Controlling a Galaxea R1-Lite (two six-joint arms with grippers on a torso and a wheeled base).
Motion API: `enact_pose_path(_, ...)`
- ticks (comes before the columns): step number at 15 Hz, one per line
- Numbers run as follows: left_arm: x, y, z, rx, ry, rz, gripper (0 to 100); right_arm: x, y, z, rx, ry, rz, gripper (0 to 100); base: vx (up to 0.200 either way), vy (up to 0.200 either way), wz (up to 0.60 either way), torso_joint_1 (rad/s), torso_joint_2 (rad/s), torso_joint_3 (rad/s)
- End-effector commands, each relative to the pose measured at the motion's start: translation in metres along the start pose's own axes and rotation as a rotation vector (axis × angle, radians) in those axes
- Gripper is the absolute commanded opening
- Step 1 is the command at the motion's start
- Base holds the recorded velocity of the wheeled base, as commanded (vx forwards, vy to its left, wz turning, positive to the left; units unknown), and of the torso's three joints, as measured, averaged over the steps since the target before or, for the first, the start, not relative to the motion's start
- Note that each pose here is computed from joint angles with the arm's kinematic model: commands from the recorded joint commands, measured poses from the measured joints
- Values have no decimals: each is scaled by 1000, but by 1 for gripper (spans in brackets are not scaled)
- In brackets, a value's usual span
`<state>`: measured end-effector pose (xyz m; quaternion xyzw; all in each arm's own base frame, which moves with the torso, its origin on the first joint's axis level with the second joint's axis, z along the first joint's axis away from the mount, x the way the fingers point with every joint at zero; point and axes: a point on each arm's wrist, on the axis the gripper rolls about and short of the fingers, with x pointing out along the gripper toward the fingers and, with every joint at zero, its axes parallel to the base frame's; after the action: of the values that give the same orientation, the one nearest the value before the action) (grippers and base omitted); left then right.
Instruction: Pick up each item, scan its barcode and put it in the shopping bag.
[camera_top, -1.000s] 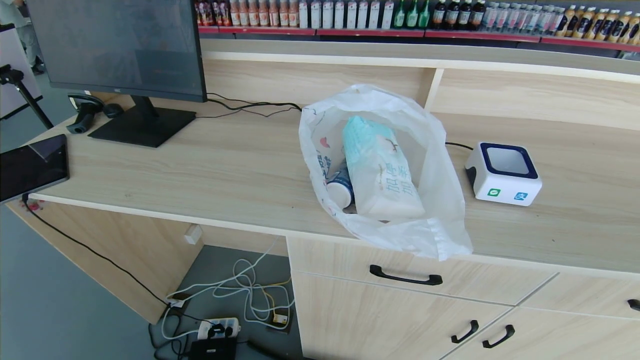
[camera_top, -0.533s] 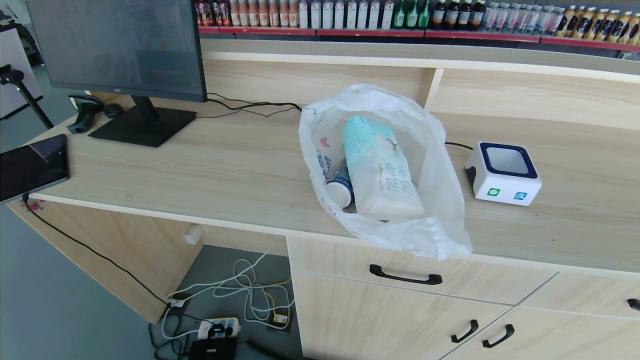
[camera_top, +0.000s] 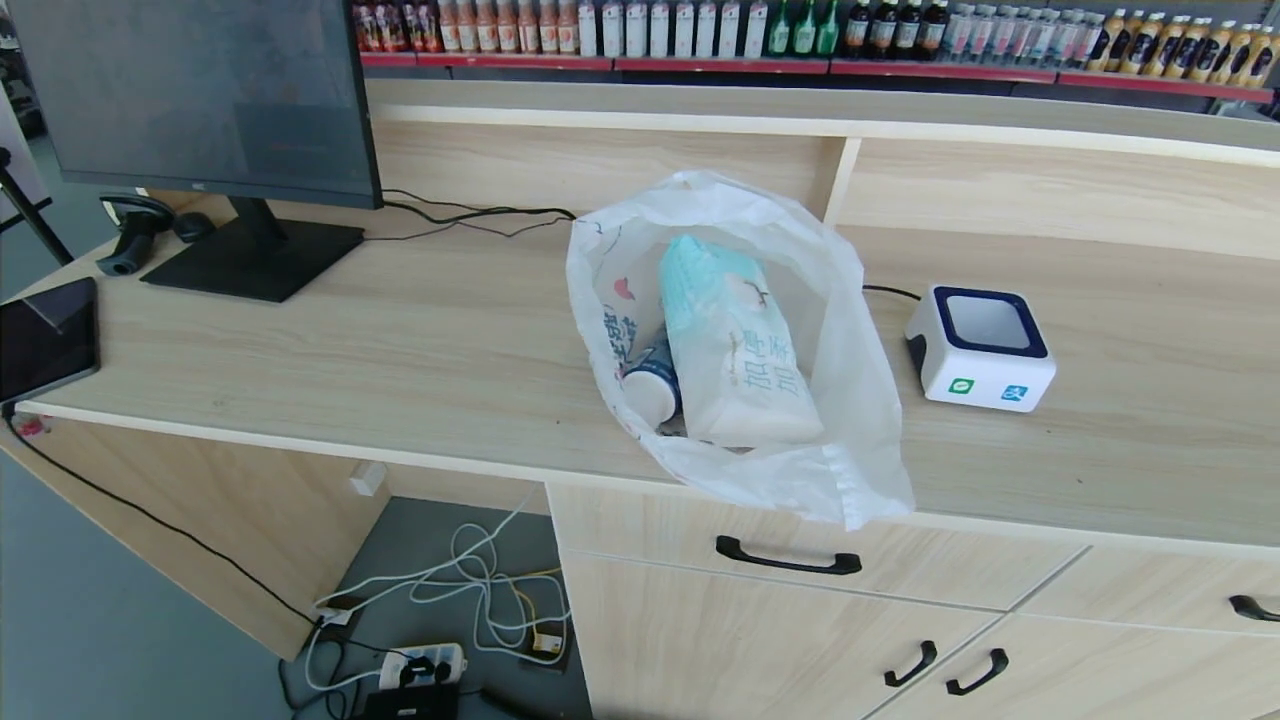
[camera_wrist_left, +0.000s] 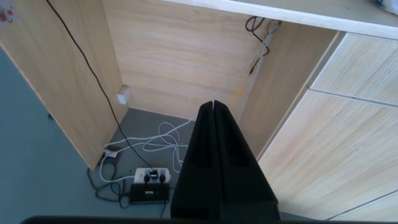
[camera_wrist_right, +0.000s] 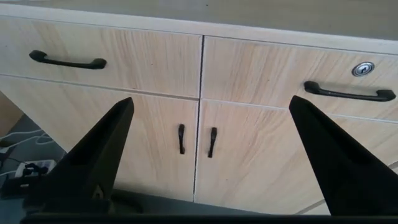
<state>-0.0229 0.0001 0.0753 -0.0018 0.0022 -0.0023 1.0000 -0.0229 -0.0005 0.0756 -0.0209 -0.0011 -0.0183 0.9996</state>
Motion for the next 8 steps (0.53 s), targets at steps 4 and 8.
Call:
enact_pose_path(4, 0, 0, 0, 1, 0, 0, 0, 0, 0, 0, 0, 3, 1, 100, 0, -200, -300, 11, 6, 5)
enact_pose_path(8, 0, 0, 0, 1, 0, 0, 0, 0, 0, 0, -3, 1, 0, 100, 0, -200, 0, 4, 5, 1)
